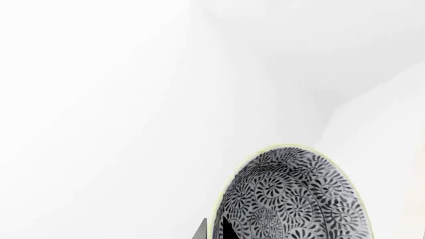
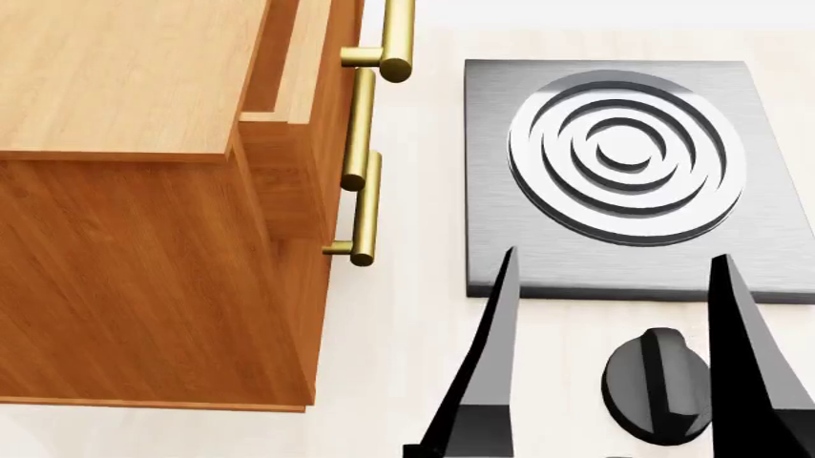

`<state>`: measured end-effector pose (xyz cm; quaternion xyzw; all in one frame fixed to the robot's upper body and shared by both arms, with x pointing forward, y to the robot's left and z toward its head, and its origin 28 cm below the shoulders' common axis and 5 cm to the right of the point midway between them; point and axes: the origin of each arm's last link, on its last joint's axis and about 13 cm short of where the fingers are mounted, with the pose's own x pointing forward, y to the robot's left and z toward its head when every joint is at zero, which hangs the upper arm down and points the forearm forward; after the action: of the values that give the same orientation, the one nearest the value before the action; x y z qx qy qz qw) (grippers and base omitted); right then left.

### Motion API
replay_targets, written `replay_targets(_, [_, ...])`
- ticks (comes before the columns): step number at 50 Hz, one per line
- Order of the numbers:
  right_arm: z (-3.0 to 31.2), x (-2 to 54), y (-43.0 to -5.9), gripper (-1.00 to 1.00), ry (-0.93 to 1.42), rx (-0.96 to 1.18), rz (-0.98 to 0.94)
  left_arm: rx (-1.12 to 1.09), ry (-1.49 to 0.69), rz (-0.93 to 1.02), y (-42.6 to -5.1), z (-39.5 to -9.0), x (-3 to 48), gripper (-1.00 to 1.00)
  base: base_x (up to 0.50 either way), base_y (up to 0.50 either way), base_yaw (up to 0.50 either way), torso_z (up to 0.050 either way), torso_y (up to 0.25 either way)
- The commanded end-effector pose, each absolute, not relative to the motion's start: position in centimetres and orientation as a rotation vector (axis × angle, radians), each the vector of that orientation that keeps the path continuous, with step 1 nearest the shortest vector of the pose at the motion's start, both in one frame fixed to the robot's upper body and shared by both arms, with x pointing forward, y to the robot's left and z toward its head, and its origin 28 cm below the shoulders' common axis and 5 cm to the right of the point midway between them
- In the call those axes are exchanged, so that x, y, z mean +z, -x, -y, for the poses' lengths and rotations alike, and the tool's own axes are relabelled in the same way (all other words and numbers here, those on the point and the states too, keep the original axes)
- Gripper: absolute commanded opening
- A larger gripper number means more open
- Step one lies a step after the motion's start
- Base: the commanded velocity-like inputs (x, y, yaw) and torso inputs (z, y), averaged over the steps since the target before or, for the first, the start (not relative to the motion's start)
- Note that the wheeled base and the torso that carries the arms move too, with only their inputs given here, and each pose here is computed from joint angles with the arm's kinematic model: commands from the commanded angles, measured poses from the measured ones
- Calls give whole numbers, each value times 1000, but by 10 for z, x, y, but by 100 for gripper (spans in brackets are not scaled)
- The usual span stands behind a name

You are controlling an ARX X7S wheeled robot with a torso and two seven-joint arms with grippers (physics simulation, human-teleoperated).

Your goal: Pick the akita bowl on the wooden cabinet and place it on the plate.

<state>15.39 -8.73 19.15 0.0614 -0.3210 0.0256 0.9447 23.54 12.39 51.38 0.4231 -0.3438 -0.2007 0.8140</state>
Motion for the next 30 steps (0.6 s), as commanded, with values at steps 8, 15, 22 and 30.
replay_targets(8, [87, 192, -153, 100, -123, 52, 657, -363, -975, 781, -228, -122, 490, -100, 0, 0, 0, 0, 0])
replay_targets(15, [87, 191, -154, 100, -125, 54, 656, -390, -996, 773, -227, -118, 480, -100, 0, 0, 0, 0, 0])
replay_targets(22, [88, 192, -153, 100, -127, 49, 659, -411, -1020, 775, -230, -113, 473, -100, 0, 0, 0, 0, 0])
replay_targets(30, [89, 193, -153, 100, -127, 46, 663, -431, -1020, 771, -232, -110, 465, -100, 0, 0, 0, 0, 3])
